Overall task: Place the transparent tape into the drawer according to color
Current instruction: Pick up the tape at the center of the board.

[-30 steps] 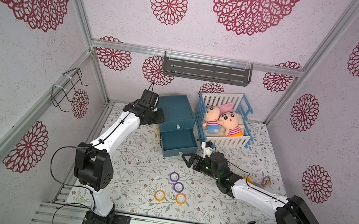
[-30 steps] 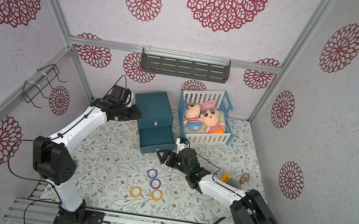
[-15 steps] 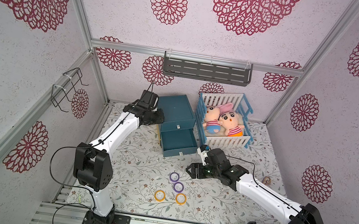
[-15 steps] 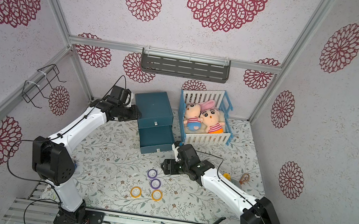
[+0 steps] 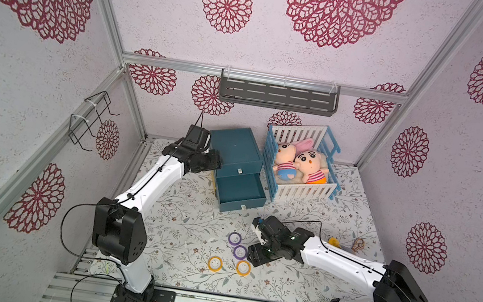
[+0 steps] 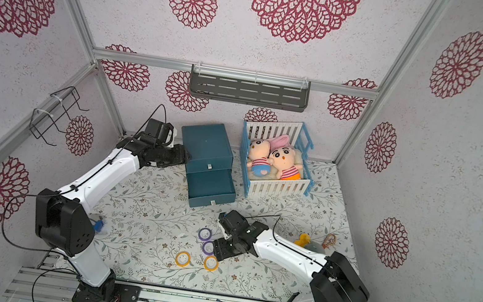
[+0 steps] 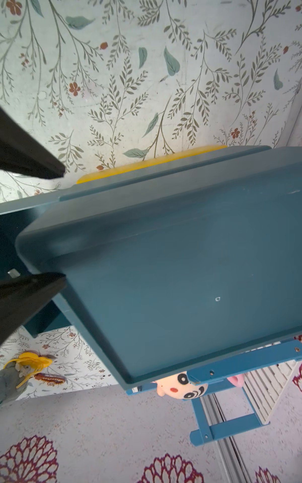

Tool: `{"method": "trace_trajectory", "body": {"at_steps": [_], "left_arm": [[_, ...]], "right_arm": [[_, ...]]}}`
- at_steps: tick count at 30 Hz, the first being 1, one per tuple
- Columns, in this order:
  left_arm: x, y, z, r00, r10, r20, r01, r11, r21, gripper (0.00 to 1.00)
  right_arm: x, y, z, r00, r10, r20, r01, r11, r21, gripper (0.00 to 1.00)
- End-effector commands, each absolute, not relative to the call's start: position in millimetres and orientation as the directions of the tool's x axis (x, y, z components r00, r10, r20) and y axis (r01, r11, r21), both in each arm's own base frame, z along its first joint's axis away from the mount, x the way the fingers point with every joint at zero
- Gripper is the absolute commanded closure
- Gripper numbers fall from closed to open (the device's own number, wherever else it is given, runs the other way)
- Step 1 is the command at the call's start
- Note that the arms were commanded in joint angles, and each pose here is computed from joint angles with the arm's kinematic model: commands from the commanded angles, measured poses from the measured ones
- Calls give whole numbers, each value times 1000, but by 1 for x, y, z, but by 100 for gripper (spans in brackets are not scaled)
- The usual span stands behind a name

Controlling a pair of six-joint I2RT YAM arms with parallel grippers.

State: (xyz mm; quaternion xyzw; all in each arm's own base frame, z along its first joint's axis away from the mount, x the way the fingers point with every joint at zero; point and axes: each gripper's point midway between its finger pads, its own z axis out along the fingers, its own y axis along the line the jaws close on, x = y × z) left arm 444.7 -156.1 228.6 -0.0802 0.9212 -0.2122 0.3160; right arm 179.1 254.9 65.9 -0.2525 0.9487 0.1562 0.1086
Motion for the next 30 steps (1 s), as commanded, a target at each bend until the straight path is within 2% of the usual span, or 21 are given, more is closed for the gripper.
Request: {"method": "trace_trajectory", "body": {"at_steps": [1,6,13,21,30], "left_arm": [[435,-156,253,-754,-304,-583,18,877,-480,25],[414,-152,261,-741,-321,-590,23,866,-499,10],[386,-142,252,-746,-328,-579,3,868,-496,1],[364,-135,228,-770,-330,-546,-34,876,-481,3],[357,-131,221,-775,-325,-542,-44,883,-467,3]], "right_arm": [[180,254,65,-833,-470,-292,-530,828,180,26],[177,259,60,-824,-492,-281,-541,829,138,27],[174,270,52,-818,-508,-272,-551,827,112,30],[173,278,46,-807,-532,-258,-569,818,92,36],[162,280,34,-798,-562,-219,-588,805,77,39]]}}
